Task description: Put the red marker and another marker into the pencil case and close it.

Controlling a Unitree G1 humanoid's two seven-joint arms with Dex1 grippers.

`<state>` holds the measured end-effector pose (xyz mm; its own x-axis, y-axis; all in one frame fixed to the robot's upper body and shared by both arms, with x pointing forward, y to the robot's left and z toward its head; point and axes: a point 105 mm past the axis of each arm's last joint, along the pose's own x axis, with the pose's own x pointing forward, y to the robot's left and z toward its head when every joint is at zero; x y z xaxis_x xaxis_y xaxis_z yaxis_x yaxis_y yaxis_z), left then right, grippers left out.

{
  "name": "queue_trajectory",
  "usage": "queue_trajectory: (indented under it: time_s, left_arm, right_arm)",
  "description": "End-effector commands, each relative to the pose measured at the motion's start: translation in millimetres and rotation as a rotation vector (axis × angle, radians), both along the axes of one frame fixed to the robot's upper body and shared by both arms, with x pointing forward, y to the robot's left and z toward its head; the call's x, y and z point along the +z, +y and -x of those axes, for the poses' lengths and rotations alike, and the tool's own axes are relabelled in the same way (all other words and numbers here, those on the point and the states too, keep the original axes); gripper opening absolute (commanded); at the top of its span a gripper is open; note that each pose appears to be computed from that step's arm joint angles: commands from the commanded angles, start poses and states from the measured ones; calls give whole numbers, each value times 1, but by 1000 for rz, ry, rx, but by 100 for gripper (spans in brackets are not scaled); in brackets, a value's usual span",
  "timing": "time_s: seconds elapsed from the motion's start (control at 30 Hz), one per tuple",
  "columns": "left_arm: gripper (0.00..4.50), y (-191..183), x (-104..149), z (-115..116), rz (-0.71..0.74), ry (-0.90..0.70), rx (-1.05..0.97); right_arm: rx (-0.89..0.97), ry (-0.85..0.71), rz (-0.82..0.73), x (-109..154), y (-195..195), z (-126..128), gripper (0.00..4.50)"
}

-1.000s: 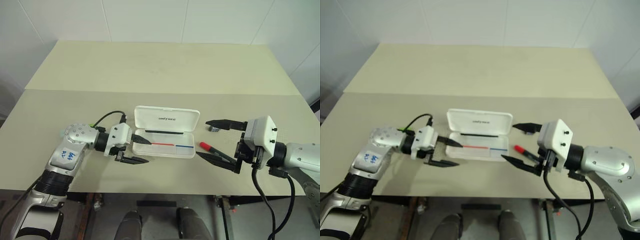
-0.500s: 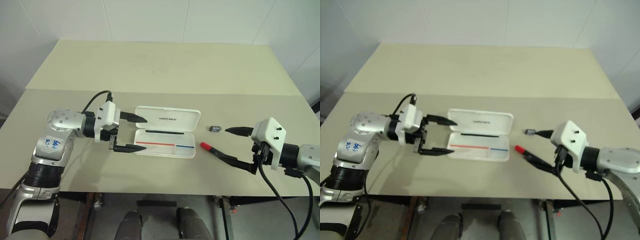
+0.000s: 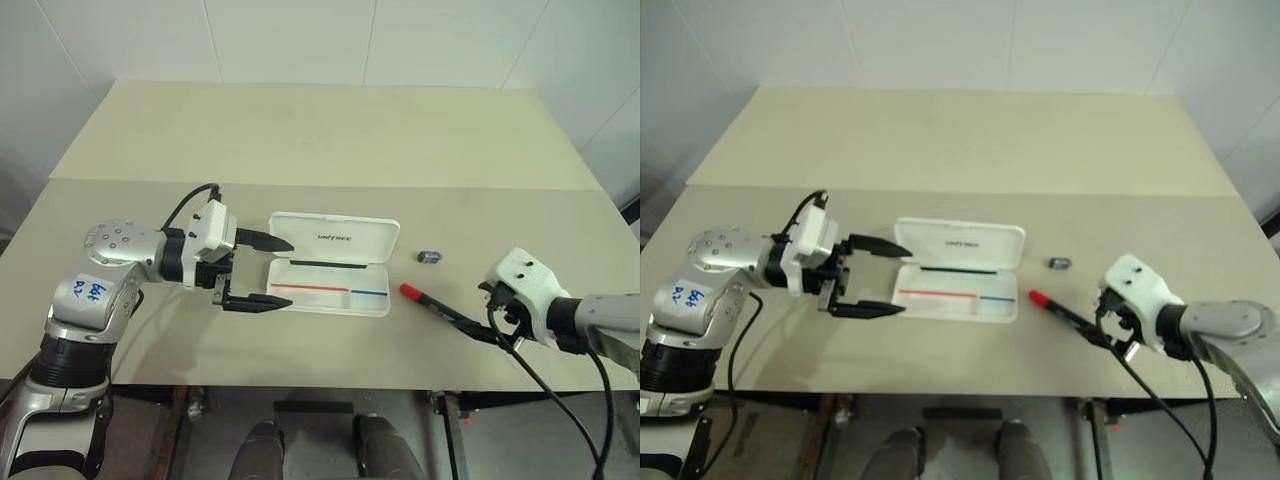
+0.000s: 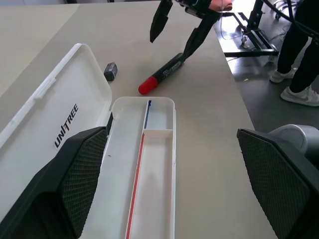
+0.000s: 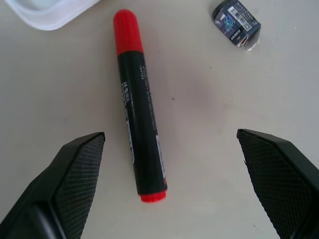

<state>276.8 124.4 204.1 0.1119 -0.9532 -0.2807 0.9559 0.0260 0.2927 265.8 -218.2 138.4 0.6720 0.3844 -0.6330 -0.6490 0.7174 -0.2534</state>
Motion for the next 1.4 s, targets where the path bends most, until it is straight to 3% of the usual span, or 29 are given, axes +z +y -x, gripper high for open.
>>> queue_trajectory:
  time_s: [0.03, 0.37, 0.47, 0.73, 0.8, 1.13, 1.4]
  left_arm:
    - [447, -1, 5, 6, 9, -25, -1]
    - [447, 1, 4, 6, 12, -27, 26]
    - [450, -1, 5, 6, 17, -28, 26]
    - [450, -1, 6, 4, 17, -34, 23]
    - [450, -2, 5, 4, 17, -34, 21]
    - [450, -2, 2, 5, 14, -29, 12]
    - [450, 4, -4, 3, -3, -21, 14]
  right_arm:
    - [-23, -7, 1, -1, 2, -3, 450]
    - [-54, 39, -50, -15, 17, -3, 450]
    - [-60, 45, -52, -22, 20, -3, 391]
    - [-32, 64, -32, -33, 29, 1, 99]
    - [-16, 69, -26, -34, 32, 3, 58]
    - [-73, 21, 4, -28, 16, -3, 58]
    - [-54, -72, 56, 2, -6, -6, 58]
